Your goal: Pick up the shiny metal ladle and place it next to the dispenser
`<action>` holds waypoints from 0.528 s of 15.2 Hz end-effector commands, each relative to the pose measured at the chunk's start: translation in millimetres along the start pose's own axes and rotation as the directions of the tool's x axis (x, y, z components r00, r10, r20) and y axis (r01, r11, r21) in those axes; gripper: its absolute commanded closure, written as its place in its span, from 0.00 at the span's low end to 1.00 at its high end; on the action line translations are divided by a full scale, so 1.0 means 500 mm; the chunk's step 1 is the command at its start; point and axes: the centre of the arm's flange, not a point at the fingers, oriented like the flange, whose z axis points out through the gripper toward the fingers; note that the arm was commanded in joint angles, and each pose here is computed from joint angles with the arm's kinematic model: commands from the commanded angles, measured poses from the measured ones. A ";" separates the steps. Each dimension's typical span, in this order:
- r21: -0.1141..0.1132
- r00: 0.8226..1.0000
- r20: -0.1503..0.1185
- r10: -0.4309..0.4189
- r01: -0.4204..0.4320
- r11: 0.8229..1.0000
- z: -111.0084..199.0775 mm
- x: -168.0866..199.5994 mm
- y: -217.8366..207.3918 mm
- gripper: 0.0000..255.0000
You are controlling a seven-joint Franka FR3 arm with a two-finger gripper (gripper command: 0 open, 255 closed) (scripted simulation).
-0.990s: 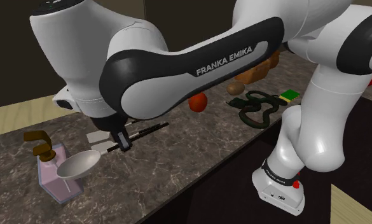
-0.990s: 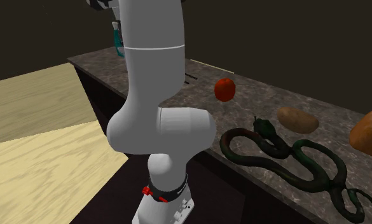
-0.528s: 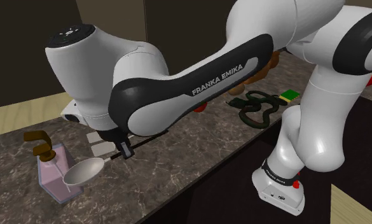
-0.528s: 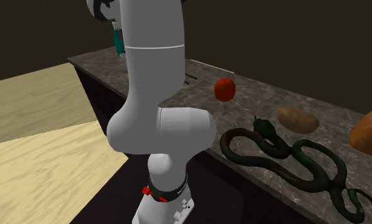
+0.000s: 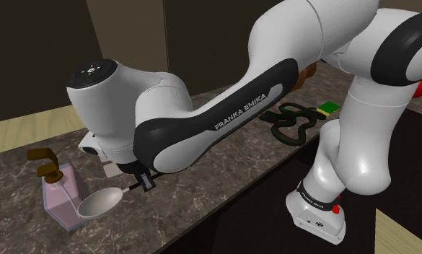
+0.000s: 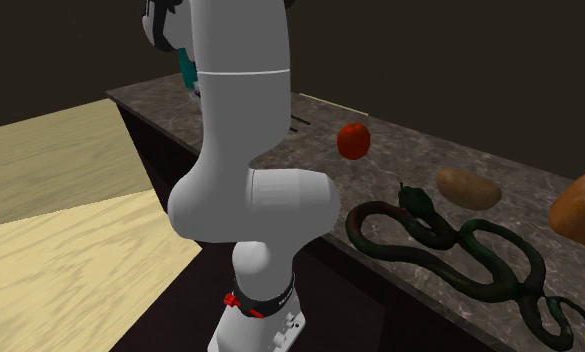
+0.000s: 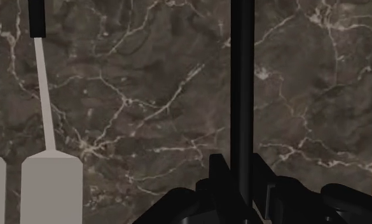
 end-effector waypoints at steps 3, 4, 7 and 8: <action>0.000 1.000 -0.001 0.000 0.000 1.000 0.044 0.006 -0.001 1.00; 0.000 1.000 -0.001 0.000 0.000 1.000 0.054 0.007 -0.002 1.00; 0.000 1.000 -0.001 0.000 0.000 1.000 0.085 0.011 -0.006 1.00; 0.000 1.000 -0.001 0.000 0.000 1.000 0.096 0.012 -0.007 1.00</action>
